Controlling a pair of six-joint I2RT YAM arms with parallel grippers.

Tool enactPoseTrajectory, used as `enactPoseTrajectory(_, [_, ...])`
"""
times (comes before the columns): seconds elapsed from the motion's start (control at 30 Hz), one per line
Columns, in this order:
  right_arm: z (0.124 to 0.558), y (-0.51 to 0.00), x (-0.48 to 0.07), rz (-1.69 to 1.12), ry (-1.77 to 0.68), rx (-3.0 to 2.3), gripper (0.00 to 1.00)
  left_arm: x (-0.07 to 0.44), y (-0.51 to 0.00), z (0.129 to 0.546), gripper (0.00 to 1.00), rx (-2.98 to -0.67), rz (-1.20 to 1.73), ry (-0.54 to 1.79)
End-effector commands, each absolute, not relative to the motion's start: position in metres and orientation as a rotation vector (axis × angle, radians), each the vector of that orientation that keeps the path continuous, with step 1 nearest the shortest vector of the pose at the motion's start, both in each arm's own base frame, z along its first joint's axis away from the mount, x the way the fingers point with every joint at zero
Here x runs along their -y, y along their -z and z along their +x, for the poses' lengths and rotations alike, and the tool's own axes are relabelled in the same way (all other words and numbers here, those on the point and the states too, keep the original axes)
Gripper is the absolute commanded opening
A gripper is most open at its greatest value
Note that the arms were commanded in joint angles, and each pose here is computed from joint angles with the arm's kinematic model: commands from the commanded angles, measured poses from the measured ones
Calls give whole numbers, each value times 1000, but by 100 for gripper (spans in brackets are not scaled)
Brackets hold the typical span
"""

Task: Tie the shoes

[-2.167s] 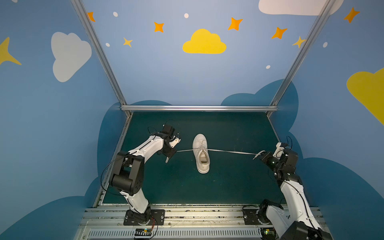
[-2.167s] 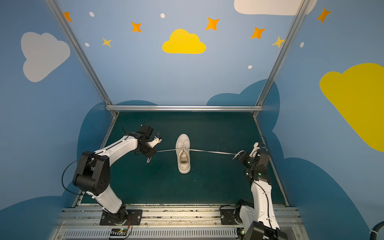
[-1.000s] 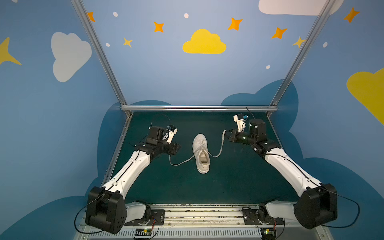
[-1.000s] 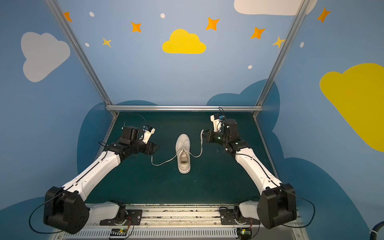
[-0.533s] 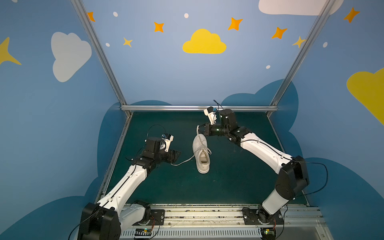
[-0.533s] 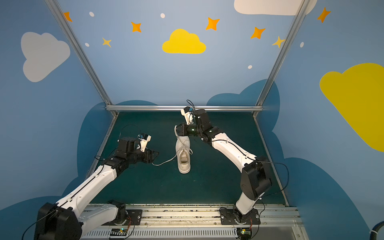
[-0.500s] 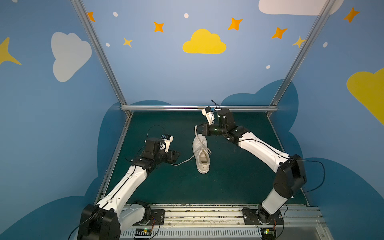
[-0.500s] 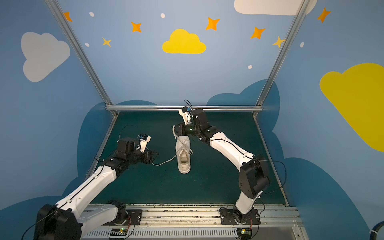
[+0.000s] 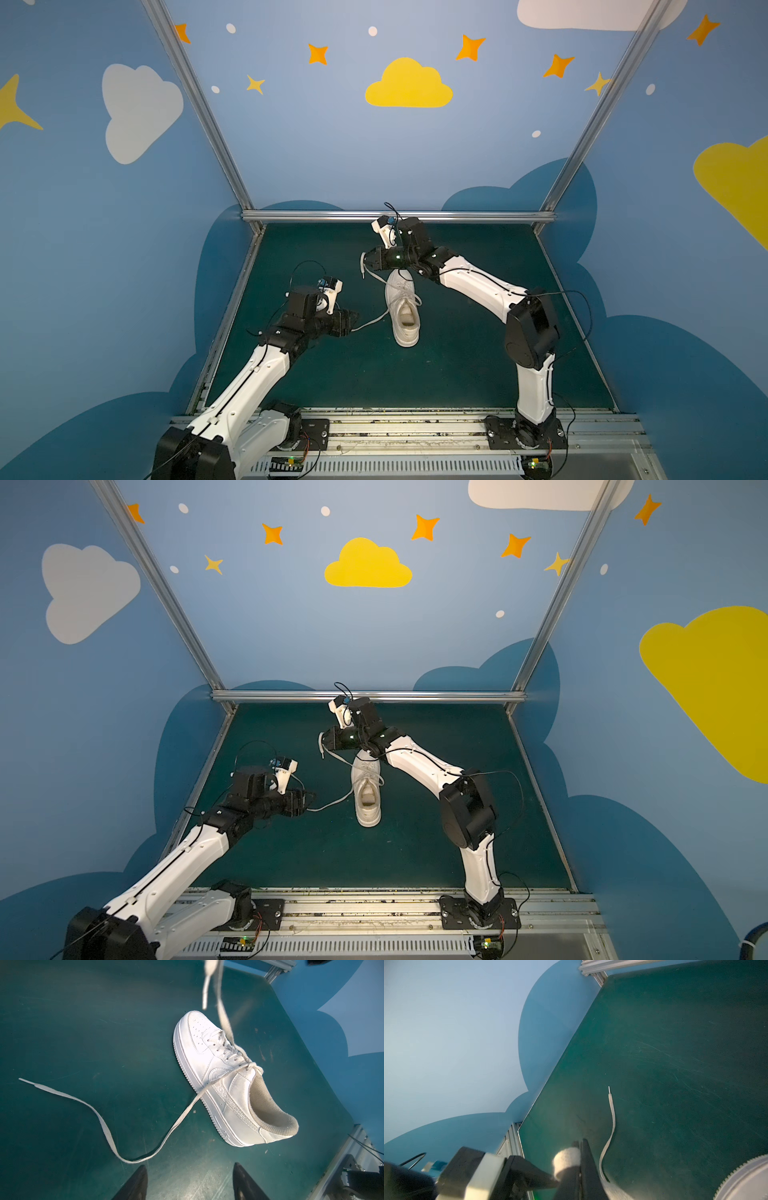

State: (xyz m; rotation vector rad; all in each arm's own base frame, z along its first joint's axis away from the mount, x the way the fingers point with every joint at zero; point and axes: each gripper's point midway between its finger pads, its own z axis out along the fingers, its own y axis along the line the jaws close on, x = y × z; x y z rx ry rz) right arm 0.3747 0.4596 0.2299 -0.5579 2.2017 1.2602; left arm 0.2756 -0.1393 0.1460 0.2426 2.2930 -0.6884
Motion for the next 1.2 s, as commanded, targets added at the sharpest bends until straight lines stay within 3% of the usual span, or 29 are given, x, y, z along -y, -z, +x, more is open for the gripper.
enactPoseTrajectory(0.0, [383,-211,-467,-513,-1225,-2249,0,140,-148,271,65,-2283,233,707])
enactPoseTrajectory(0.83, [402,-121,-512,-532,-1139,-2425,0,135,-150,265,66,-2283,222,692])
enactPoseTrajectory(0.87, [402,-120,-511,-540,-1119,-2434,4,135,-151,265,66,-2283,221,690])
enactPoseTrajectory(0.93, [400,-119,-509,-559,-1084,-2444,24,135,-151,265,67,-2281,222,690])
enactPoseTrajectory(1.03, [397,-119,-505,-586,-1050,-2449,42,135,-151,266,67,-2282,223,689])
enactPoseTrajectory(1.17, [393,-126,-500,-621,-1006,-2438,53,136,-151,267,67,-2284,223,691])
